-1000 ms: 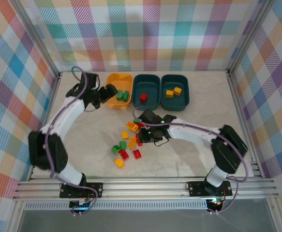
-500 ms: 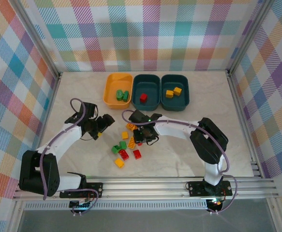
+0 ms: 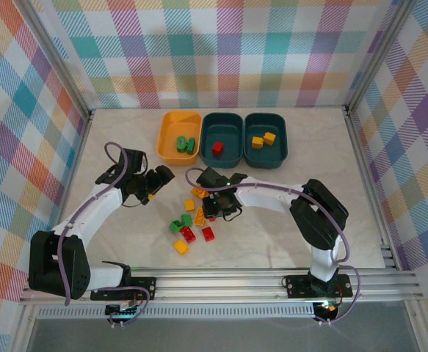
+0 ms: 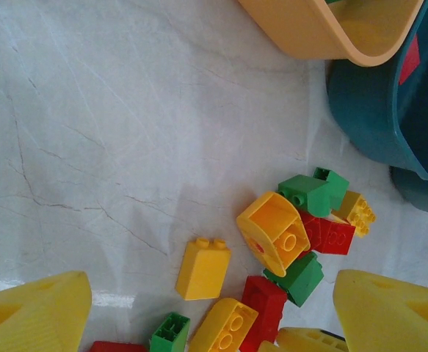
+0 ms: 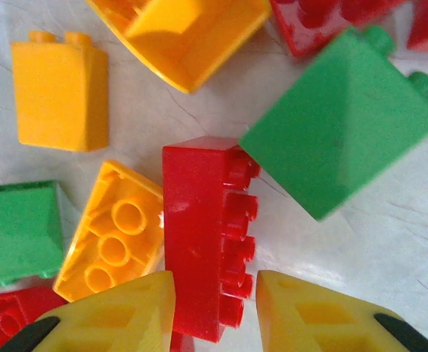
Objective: Sort the legos into containers by color
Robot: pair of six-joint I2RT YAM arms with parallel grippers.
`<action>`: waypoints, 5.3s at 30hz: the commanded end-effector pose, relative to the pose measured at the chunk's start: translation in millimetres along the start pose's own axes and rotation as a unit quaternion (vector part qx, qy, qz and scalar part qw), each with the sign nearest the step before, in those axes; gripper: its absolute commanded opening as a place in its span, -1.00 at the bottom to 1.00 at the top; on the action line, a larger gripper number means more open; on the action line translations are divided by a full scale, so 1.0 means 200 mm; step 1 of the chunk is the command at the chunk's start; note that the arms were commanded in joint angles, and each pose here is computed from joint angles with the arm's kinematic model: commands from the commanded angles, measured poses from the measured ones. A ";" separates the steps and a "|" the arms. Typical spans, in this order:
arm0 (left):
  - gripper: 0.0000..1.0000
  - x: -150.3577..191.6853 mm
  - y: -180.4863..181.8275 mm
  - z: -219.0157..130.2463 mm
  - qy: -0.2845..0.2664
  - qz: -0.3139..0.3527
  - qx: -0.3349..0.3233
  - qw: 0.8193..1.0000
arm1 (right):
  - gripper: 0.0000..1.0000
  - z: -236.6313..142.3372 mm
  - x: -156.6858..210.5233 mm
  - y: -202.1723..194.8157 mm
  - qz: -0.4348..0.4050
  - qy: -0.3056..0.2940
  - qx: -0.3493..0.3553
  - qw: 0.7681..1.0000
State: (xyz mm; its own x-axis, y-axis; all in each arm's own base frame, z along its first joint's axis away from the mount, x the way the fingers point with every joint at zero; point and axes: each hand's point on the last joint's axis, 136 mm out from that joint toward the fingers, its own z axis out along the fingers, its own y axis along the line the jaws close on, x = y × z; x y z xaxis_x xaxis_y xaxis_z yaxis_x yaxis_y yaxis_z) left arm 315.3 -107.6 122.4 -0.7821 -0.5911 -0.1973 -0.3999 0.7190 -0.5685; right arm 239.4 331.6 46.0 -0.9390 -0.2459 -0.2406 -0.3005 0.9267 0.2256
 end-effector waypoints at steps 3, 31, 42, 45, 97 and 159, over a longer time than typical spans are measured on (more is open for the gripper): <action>0.71 0.02 -0.03 0.01 0.014 0.012 0.008 1.000 | -0.30 -0.07 0.12 -0.18 0.001 0.014 0.042 0.999; 0.72 0.03 -0.06 -0.05 0.008 0.027 0.009 1.000 | 0.07 0.08 0.05 -0.13 -0.187 0.042 0.063 0.979; 0.72 0.04 -0.06 -0.03 0.013 0.025 0.005 1.000 | 0.19 -0.04 0.05 -0.03 -0.171 0.012 0.003 0.985; 0.72 0.03 -0.07 -0.03 0.010 0.026 0.006 1.000 | 0.35 -0.10 -0.02 -0.04 -0.169 -0.013 0.019 0.985; 0.68 0.35 -0.11 -0.01 0.088 0.157 -0.047 0.983 | -0.60 -0.21 -1.23 -0.48 -0.047 -0.147 0.087 0.984; 0.72 0.14 0.18 -0.03 0.036 -0.047 -0.019 0.998 | 0.20 0.08 -0.29 0.17 -0.183 -0.036 0.035 0.982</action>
State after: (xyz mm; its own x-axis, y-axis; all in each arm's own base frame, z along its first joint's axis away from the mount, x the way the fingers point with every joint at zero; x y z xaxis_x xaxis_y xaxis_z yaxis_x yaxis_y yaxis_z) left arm 275.4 -96.4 104.0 -0.7767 -0.6205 -0.1080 -0.4764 0.6910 -0.5438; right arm 297.9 380.0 57.9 -0.7256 -0.5675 -0.3891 -0.6175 0.7866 0.0043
